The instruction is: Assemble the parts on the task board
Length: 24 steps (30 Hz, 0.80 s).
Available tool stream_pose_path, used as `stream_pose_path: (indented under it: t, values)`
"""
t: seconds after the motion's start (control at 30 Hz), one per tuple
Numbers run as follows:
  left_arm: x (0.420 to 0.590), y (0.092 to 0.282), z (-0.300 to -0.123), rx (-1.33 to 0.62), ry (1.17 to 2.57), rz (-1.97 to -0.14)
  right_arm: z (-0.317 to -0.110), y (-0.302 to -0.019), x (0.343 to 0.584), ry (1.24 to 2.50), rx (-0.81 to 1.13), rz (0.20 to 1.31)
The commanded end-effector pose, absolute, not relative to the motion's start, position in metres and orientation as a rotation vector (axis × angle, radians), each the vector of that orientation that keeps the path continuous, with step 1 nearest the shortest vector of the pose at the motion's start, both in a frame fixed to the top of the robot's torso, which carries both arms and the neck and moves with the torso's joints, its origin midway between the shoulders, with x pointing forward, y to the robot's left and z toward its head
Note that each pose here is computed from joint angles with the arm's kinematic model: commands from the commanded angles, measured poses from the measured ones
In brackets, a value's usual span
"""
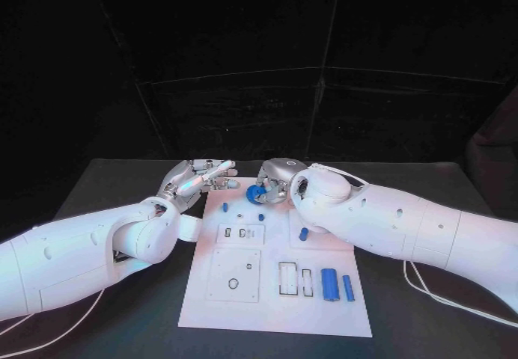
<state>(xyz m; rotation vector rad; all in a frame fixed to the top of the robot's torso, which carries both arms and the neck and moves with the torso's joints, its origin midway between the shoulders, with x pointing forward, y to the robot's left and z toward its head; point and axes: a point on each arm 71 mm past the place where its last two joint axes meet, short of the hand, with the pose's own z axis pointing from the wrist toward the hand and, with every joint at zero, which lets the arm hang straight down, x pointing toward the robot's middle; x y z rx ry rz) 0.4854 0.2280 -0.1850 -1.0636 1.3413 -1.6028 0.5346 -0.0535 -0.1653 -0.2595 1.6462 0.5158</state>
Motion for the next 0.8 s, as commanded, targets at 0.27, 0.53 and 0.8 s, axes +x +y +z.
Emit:
stream_pose_path:
  t: [0.27,0.53,0.8]
  values:
    - [0.485,0.227,-0.184,-1.053,1.343,-1.618,-0.169,-0.052,0.537,1.686,-0.315,0.517]
    - [0.486,0.227,-0.184,-1.055,1.346,-1.615,-0.170,-0.052,0.537,1.693,-0.319,0.526]
    - [0.486,0.227,-0.184,-1.055,1.346,-1.616,-0.162,-0.061,0.535,1.607,-0.269,0.578]
